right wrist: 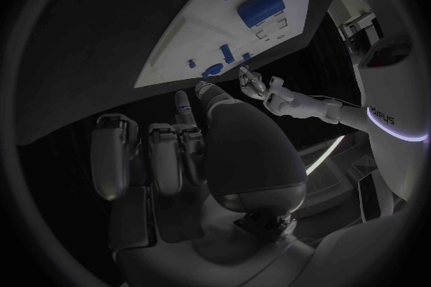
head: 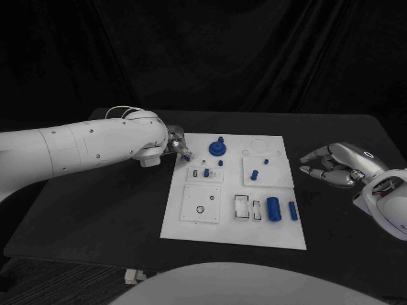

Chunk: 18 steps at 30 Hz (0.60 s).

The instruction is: Assemble the parts on the task board

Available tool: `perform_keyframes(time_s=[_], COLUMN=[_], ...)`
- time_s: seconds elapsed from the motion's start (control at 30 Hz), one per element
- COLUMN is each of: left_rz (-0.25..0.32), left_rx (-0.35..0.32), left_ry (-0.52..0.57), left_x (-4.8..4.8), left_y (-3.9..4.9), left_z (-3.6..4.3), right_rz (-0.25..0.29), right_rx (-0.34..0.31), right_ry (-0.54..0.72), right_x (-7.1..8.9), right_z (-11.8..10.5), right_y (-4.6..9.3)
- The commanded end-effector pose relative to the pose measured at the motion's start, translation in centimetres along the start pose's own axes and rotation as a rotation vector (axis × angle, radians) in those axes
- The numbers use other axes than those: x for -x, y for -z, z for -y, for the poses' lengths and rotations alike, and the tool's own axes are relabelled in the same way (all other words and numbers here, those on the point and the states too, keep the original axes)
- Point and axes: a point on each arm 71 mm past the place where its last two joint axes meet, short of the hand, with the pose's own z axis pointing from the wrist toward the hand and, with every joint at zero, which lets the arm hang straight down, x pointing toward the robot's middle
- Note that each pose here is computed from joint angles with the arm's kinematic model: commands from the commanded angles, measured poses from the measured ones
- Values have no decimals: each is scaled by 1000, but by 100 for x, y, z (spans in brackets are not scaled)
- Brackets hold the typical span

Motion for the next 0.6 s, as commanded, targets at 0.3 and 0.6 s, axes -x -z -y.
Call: perform_keyframes(time_s=[0.3,0.6], left_rz=[-46,-56], left_rx=[-18,-32], left_ry=[28,17], left_x=[-71,-172], left_y=[217,215], left_z=[153,207], right_rz=[-7,-11], right_rx=[-19,-20], right_ry=[0,-2], right_x=[-19,-45], right_z=[24,33], right_y=[16,32])
